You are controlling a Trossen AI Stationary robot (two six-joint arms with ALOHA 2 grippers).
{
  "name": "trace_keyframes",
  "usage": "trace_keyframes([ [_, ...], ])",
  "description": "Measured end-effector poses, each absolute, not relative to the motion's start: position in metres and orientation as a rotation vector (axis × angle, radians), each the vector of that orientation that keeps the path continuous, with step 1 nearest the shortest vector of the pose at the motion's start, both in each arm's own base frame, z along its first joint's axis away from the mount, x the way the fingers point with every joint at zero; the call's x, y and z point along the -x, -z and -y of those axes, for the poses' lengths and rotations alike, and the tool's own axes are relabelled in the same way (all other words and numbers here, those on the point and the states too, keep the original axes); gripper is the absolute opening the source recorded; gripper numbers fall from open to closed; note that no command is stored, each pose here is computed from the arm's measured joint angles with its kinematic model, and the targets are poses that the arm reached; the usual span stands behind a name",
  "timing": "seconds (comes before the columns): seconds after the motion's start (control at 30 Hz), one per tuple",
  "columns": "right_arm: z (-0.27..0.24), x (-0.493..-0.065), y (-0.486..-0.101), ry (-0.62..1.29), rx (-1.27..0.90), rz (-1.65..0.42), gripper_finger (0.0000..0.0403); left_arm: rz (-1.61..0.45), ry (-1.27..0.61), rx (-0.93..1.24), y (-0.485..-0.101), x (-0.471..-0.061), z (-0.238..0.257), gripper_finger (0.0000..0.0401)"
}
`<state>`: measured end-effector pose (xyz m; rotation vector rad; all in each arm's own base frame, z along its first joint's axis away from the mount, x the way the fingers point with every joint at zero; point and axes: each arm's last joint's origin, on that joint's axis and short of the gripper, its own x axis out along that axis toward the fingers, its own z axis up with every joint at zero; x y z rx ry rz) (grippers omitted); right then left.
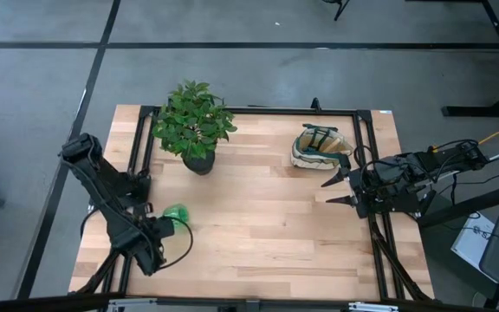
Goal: Pick & Place Garden tools in Gardening bag
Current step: Put the green spray bottle into the white gardening bag
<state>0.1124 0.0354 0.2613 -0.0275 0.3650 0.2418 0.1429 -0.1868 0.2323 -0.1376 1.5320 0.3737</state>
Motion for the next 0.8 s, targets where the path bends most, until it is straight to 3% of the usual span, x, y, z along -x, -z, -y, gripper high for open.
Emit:
trace_keyframes([
  [0.57,-0.035,-0.112,-0.261,-0.241,0.027,-0.365,0.0229,-1.596,-0.412,0.152,-0.191,-0.133,0.176,0.0117],
  [0.8,-0.035,-0.112,-0.261,-0.243,0.027,-0.365,0.0229,-1.6,-0.464,0.157,-0.183,-0.13,0.172,0.0148],
])
